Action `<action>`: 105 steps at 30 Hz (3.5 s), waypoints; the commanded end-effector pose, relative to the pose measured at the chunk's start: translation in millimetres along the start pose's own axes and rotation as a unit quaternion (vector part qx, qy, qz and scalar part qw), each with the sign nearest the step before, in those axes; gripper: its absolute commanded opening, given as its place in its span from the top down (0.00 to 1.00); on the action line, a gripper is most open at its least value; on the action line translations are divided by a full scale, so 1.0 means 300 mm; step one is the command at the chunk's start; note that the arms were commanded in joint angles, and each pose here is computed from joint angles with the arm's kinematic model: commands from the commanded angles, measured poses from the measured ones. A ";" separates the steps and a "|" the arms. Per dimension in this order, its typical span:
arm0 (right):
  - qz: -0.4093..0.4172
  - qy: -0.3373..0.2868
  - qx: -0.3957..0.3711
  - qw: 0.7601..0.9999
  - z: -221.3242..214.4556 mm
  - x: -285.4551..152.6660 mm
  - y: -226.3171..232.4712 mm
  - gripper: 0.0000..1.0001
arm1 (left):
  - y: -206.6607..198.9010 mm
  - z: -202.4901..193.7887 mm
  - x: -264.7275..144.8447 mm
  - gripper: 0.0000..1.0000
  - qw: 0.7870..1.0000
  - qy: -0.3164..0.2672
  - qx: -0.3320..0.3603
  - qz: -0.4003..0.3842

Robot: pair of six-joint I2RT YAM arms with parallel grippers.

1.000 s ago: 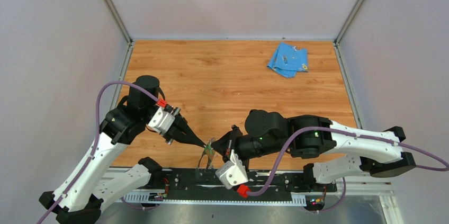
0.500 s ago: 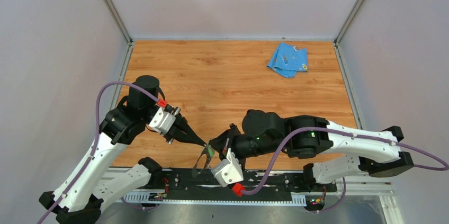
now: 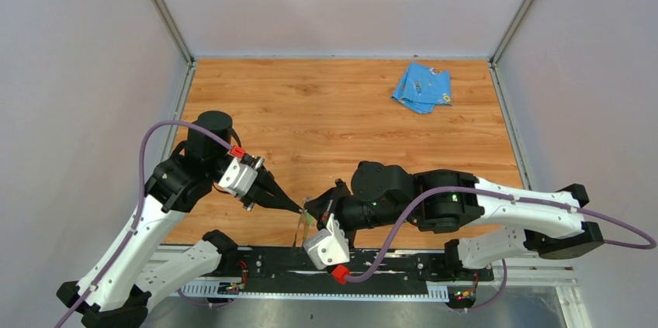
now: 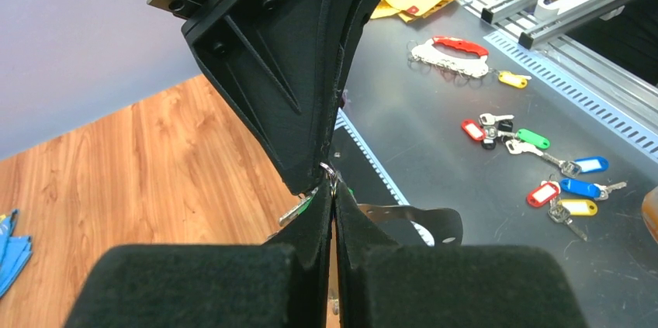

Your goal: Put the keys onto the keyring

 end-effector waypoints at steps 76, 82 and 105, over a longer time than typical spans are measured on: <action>-0.100 -0.107 0.144 0.979 0.017 -0.077 -0.408 0.70 | 0.149 0.577 -0.070 1.00 0.926 -0.173 0.243 0.232; -0.108 -0.143 0.148 0.973 0.048 -0.098 -0.452 0.70 | 0.114 0.633 -0.074 1.00 0.902 -0.203 0.300 0.234; -0.175 0.009 0.154 0.972 0.019 0.030 -0.516 0.77 | 0.085 0.627 -0.121 1.00 0.871 -0.250 0.299 0.299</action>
Point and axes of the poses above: each gripper's point midway between its finger pads, its own x axis out along the fingers, its own y axis along the line the jaws close on, z = x × y, the point moved 5 cm from there along -x, back along the fingers, and after that the axes turned 8 degrees about -x, right-handed, at the moved point
